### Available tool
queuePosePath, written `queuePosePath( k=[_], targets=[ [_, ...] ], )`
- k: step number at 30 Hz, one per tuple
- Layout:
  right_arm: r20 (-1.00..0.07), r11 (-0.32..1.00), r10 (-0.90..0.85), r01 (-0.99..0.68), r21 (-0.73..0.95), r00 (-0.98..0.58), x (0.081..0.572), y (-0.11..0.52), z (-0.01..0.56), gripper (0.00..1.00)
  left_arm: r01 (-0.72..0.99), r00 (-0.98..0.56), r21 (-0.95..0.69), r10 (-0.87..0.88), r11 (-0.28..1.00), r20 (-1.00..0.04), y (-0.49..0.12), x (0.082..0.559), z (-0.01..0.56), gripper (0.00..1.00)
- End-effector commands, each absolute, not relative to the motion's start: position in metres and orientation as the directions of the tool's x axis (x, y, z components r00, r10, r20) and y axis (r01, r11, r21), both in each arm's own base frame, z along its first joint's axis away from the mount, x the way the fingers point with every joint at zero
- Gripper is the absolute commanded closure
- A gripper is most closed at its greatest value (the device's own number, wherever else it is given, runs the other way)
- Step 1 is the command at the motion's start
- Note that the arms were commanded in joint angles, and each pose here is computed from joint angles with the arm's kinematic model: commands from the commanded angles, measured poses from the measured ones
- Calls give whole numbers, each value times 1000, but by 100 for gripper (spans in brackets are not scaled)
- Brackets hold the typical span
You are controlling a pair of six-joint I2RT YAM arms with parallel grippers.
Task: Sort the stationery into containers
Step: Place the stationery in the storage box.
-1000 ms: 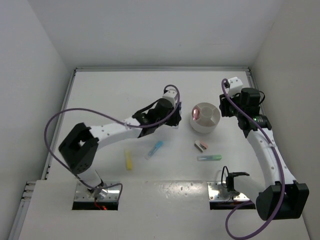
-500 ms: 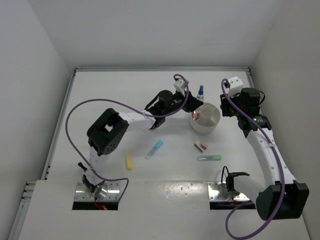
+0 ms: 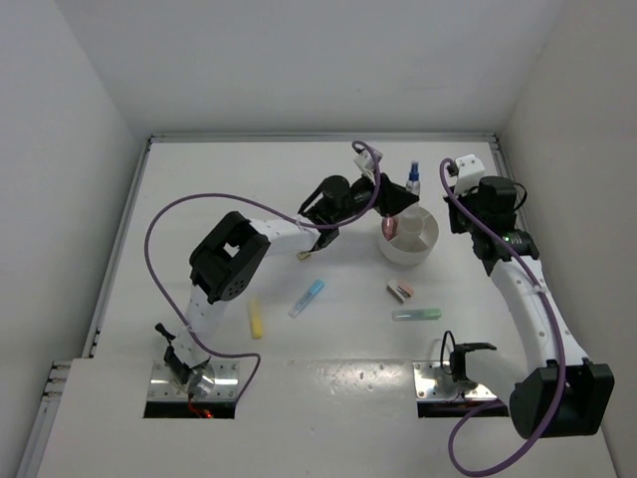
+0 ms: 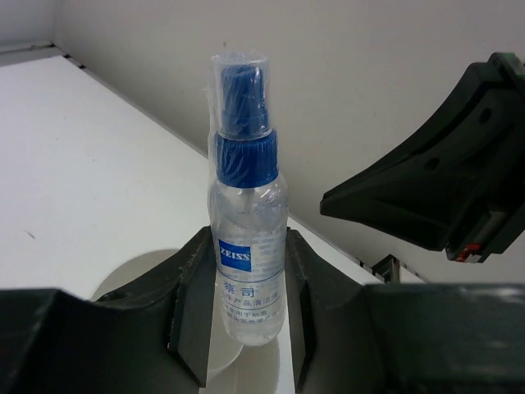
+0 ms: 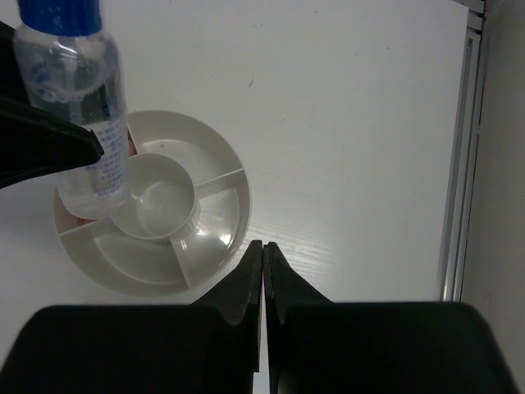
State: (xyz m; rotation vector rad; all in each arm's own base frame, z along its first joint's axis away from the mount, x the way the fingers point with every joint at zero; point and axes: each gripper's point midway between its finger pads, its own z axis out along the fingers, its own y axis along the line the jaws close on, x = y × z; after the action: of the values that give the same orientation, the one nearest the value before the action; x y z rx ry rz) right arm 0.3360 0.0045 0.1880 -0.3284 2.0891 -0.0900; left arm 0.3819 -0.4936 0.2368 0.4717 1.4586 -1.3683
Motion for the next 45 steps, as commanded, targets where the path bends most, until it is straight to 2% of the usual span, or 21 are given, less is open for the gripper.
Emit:
queuePosePath(
  k=[1, 16, 24, 27, 31, 45],
  targets=[
    [-856, 960, -273, -183, -213, -439, 342, 5, 199, 100, 875, -352, -449, -401, 179, -846, -506, 370, 262, 100],
    [-855, 960, -273, -175, -217, -441, 342, 3, 199, 100, 840, -414, -498, -338, 215, -845, -521, 385, 218, 98],
    [-855, 960, -273, -175, -217, -441, 342, 3, 199, 98, 829, -429, -497, -280, 255, -859, -526, 385, 197, 83],
    [-855, 960, -273, -175, -217, -441, 342, 3, 199, 98, 835, -417, -483, -268, 265, -869, -527, 388, 200, 82],
    [-855, 960, -273, -175, -217, -441, 342, 3, 199, 97, 827, -430, -487, -242, 281, -870, -528, 389, 189, 74],
    [-855, 960, -273, -175, -217, -441, 342, 3, 199, 96, 818, -438, -477, -191, 321, -879, -529, 394, 175, 65]
  ],
)
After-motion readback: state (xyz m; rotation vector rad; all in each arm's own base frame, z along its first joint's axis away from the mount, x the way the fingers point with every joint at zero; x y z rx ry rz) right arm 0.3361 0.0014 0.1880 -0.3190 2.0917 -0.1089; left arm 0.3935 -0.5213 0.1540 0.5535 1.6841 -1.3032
